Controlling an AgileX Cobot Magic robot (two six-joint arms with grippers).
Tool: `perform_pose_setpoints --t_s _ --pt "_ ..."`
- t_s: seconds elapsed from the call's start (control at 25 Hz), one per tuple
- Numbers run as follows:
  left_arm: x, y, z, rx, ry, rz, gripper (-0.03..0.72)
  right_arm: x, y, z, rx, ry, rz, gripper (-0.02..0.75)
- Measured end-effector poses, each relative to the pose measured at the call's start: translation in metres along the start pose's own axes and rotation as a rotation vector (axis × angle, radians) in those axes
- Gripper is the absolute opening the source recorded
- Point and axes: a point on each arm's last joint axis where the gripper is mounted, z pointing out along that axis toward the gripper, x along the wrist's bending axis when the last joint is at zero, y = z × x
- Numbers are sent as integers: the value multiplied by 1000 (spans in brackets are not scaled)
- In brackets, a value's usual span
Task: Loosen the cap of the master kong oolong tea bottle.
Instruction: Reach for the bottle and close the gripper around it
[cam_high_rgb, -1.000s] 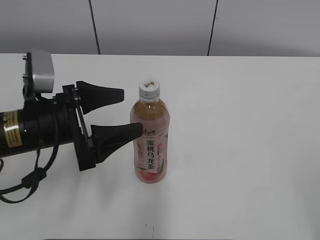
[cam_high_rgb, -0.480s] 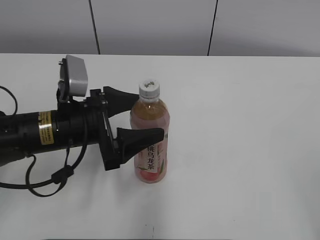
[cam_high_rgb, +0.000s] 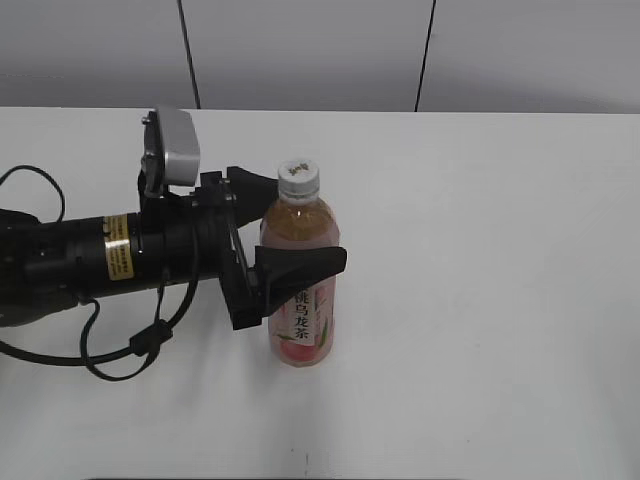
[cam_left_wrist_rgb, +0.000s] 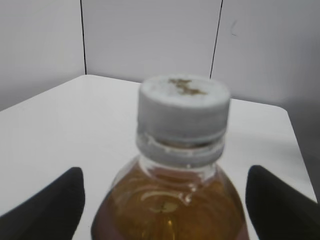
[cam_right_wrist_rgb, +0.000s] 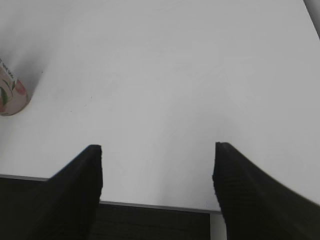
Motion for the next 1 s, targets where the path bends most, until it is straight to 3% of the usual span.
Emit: perform_pose_setpoints --t_s 0.4,0.64,1.0 --pt "3 -18 4 35 3 -48 586 0 0 0 0 0 0 524" --pt "3 -18 4 31 1 -48 454 0 0 0 0 0 0 524" --pt "3 -18 4 31 -2 -48 454 0 0 0 0 0 0 524"
